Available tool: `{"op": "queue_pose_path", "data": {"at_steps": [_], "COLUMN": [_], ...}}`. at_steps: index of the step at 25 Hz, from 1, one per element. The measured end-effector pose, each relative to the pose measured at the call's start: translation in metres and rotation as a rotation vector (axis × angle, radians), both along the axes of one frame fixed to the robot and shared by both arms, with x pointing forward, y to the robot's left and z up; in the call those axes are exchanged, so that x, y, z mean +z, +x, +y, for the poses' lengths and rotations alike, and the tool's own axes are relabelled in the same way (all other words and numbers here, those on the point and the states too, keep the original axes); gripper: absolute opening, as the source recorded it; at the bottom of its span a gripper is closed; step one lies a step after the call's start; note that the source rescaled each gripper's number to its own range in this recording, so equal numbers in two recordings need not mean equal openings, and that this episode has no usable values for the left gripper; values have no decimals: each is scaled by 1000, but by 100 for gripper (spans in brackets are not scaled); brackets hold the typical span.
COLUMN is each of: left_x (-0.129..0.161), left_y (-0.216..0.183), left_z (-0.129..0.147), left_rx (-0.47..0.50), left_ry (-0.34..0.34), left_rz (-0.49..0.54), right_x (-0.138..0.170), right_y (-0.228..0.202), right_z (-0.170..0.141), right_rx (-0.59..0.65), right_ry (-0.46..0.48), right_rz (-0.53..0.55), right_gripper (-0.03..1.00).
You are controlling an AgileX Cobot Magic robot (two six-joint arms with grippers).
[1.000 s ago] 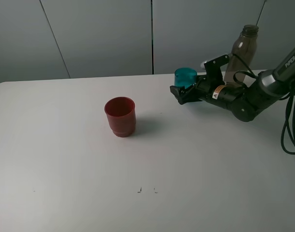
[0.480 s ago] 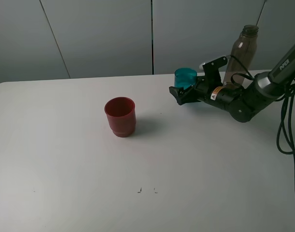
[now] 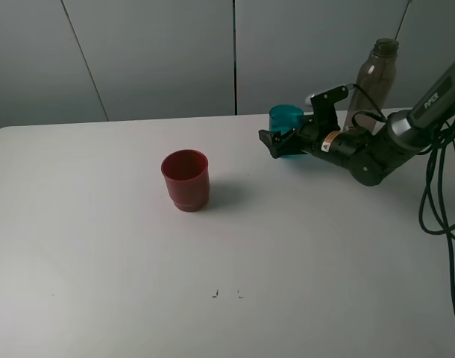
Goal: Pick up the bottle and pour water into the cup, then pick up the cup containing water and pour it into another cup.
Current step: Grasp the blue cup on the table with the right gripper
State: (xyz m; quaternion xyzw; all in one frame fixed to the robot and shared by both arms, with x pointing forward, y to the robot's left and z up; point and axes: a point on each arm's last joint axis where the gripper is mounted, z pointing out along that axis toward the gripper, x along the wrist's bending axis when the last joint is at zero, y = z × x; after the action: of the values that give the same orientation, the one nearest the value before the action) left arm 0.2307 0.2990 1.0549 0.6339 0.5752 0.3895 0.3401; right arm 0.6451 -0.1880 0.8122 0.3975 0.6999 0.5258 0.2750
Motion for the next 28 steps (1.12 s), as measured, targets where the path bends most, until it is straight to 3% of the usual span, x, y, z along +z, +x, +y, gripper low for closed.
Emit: {"op": "queue_pose_path", "data": {"at_steps": [28], "left_x": [0], "left_y": [0], "left_z": [0], "left_rx": [-1], "left_ry": [2], "left_rz": [0], "right_x": [2], "right_y": [0], "right_z": [4], "right_rx": [17], "right_ry": [-9], "right_rz": [-25], "right_gripper": [100]}}
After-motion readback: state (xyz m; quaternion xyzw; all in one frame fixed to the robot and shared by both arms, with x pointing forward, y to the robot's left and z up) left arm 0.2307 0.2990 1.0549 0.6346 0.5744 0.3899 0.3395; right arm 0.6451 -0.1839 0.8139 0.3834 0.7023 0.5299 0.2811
